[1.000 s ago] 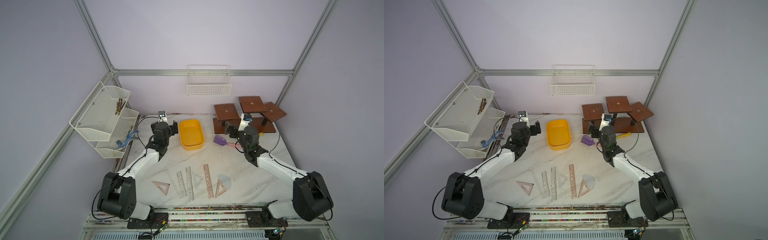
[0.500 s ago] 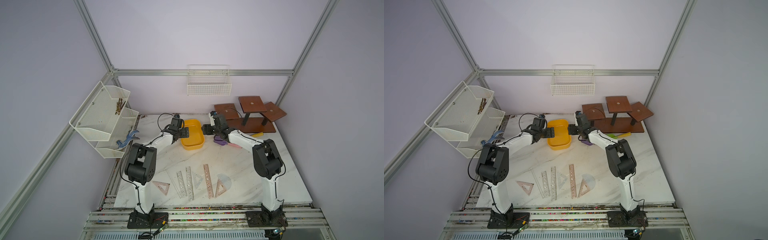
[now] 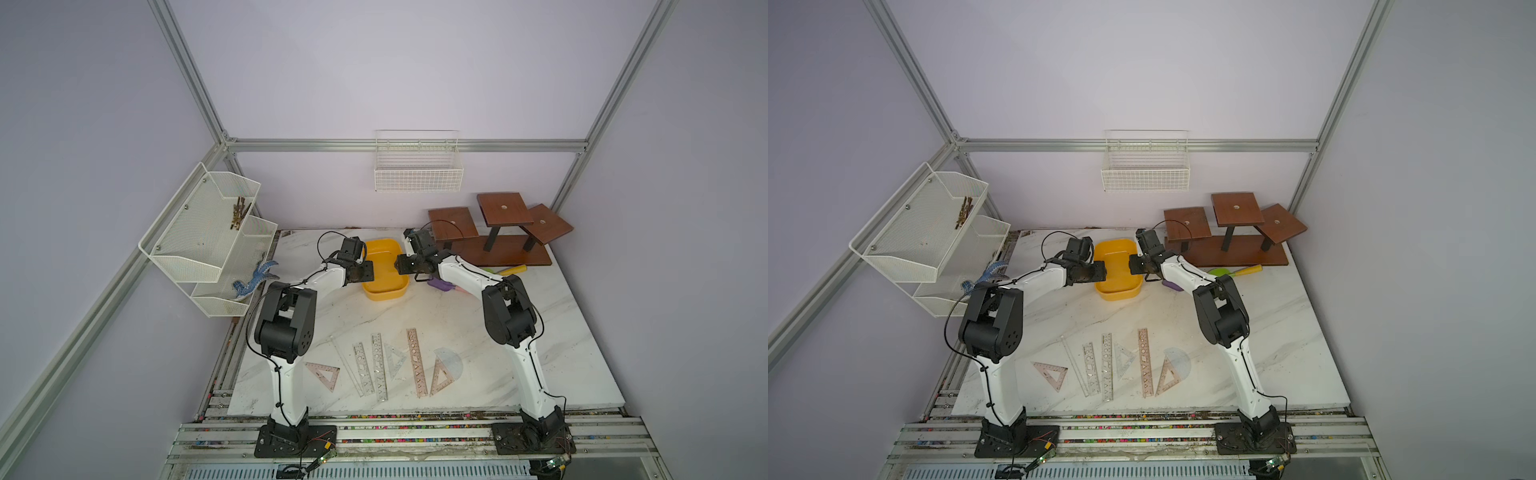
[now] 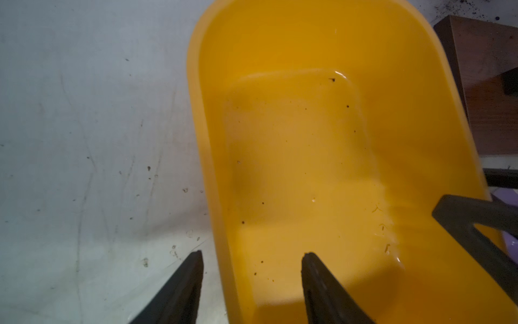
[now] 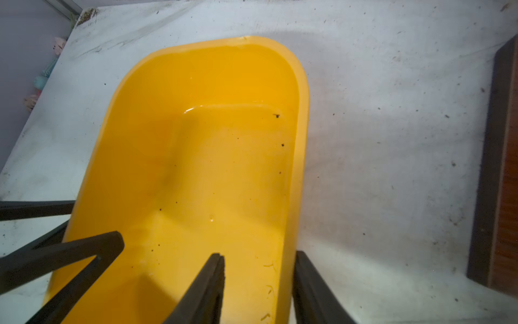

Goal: Put the scattered rulers into the storage box
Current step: Move the storage box to the center of the board.

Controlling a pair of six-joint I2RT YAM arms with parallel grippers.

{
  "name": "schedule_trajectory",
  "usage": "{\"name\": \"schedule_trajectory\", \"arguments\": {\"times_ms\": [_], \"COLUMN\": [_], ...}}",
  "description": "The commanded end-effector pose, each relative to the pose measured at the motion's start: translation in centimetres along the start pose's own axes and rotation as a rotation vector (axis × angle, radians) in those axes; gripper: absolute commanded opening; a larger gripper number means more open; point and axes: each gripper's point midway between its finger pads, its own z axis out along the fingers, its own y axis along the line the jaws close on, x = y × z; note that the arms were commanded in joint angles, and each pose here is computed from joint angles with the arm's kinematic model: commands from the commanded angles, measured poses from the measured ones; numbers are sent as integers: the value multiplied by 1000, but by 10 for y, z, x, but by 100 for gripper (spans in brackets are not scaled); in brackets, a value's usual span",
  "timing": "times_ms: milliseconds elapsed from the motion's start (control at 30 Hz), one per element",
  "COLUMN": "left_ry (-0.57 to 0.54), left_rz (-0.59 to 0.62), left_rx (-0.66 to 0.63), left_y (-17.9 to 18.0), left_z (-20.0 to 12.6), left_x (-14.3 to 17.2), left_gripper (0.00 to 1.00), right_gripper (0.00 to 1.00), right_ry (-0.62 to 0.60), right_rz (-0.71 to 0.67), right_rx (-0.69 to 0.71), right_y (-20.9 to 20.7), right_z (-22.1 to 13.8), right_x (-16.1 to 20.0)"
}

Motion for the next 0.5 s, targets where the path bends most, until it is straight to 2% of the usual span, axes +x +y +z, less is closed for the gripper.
{"name": "schedule_trajectory", "arguments": {"times_ms": [0, 100, 467], "left_ry": [-20, -19, -20], "left_rz": [-15, -15, 18], "left_rx": [78, 90, 93], "left_y": [-17, -22, -44], "left_z": [-7, -12, -34], "left_x": [-14, -12, 7], "left_gripper": [54, 45, 43], "right_gripper": [36, 31, 30], "right_ry": [11, 15, -1], "right_rz": [15, 29, 68], "right_rx": [-31, -41, -42], "right_y": [10, 12, 19], "right_z": [-12, -19, -61], "right_x": [2, 7, 42]}}
